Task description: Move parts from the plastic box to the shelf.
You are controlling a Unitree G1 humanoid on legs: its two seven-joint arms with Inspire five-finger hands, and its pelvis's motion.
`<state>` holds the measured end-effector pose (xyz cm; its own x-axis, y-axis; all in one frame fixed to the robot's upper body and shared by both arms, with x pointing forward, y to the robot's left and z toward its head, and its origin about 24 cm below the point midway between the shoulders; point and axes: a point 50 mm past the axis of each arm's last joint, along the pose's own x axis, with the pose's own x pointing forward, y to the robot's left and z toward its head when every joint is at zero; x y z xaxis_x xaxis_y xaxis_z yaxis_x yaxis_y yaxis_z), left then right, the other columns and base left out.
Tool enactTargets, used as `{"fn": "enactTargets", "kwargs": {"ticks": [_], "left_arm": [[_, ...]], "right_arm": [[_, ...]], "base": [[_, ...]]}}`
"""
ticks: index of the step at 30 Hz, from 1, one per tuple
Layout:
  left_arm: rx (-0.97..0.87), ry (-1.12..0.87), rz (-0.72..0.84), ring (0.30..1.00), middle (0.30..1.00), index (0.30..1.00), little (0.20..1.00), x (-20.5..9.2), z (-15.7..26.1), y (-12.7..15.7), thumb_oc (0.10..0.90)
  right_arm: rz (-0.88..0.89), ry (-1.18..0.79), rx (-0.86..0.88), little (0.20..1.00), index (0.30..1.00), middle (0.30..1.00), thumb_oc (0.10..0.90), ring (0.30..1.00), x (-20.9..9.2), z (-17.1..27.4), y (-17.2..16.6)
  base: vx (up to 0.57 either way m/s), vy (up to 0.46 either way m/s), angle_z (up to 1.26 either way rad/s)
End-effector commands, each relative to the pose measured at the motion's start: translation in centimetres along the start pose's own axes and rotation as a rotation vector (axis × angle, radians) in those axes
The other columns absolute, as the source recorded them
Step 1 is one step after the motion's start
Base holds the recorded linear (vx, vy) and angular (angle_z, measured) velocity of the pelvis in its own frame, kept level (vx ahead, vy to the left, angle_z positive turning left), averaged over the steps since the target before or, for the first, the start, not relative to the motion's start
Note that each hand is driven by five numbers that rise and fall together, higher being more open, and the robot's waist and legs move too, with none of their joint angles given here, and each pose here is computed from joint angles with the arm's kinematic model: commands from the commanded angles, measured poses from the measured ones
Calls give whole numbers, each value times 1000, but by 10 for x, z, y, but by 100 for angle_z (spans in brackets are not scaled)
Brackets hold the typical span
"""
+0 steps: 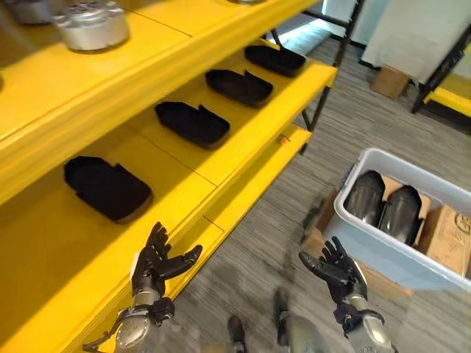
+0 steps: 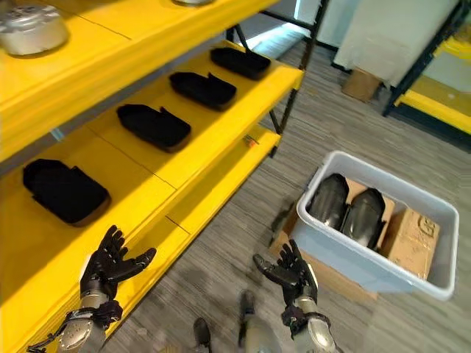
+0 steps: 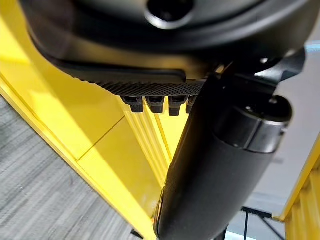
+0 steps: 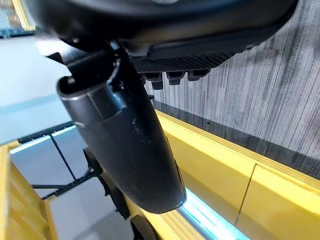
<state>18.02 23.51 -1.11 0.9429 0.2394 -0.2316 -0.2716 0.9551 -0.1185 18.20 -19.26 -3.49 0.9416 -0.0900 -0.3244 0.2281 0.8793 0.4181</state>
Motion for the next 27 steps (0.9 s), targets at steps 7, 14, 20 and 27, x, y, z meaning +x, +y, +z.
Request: {"fn": "enactTargets", "kwargs": {"ticks": [7,14,20,27], "left_arm": [[-18,-66,-53,1000,1000,1000,1000,-5,13,-7,900],[-44,-33,-46,1000,1000,1000,1000,-12,4,-3,900],[-56,-13,-54,1000,1000,1000,1000,-14,-1,-5,900],[-72,-36,-68,1000,1000,1000,1000,-9,3,-9,900]], "right_arm": [[80,-175,-17,1000,1000,1000,900,1000,-1,34,13],[58,-212,-60,1000,1000,1000,900,1000,-10,46,-2],[44,-251,-74,1000,1000,1000,900,1000,-12,55,-7],[14,-282,-103,1000,1000,1000,900,1000,-15,63,-18]], "base": [[59,-130,-52],[89,-190,-28],[44,-125,-6],[14,-344,-10]]}}
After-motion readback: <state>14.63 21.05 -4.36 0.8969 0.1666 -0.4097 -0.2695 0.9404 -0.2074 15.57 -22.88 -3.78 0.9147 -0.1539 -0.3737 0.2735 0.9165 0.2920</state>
